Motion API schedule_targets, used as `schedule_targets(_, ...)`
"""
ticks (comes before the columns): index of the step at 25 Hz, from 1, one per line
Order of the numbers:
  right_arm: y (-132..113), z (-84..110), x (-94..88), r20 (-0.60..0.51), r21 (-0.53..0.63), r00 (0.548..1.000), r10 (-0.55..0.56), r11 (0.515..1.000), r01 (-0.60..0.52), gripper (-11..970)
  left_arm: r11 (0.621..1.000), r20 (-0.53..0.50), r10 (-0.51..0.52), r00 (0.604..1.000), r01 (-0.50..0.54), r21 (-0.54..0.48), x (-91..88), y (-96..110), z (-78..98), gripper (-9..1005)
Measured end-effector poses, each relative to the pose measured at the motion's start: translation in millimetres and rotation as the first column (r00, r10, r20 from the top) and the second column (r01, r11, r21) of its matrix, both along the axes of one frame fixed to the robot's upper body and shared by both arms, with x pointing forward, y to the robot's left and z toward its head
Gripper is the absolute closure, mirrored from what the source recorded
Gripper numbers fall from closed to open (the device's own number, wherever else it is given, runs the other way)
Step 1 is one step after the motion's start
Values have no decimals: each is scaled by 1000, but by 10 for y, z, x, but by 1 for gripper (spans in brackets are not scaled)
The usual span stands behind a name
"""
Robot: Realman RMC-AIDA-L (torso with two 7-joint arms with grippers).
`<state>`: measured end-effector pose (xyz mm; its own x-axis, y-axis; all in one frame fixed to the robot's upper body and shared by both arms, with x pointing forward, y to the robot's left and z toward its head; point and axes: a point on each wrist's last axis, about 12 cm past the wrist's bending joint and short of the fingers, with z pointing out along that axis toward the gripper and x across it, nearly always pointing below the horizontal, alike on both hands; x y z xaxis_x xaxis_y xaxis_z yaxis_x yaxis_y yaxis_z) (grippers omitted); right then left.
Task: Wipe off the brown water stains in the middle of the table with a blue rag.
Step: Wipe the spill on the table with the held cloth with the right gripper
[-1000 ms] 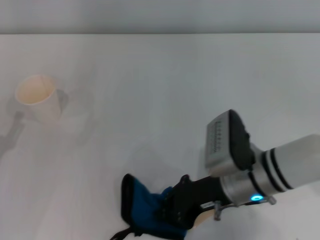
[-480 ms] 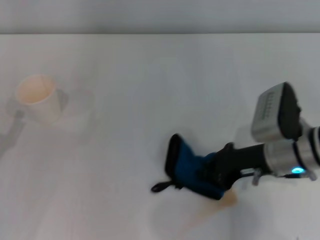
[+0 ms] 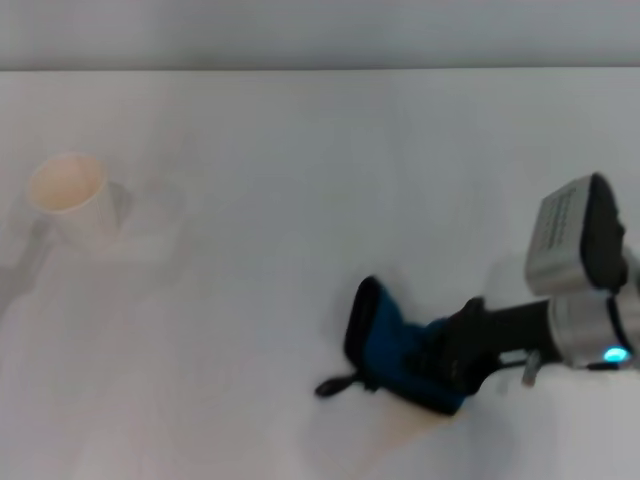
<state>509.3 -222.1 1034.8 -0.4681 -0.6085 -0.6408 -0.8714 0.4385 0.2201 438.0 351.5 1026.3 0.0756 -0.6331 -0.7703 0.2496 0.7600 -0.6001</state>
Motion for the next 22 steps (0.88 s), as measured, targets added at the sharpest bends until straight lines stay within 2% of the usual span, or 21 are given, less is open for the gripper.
schedule_targets(4,203,-57,-182,-52,38,995,81,996,-80,868,1000,2,-5,1000,5,-8,16,-5,7,123)
schedule_targets(9,307,-65,-323,-98,63,983,155,987,-149,869,1000,11,-3,1000,3,-8,29,12,27,123)
schedule_targets(17,209,31,-271,-78,74,987,140,988,-134,878,1000,14,5,1000,-4,-16,32,29,36,123)
schedule_targets(22,5,111,-147,0,20,996,84,996,-84,877,1000,14,7,1000,-6,-16,31,37,37,123)
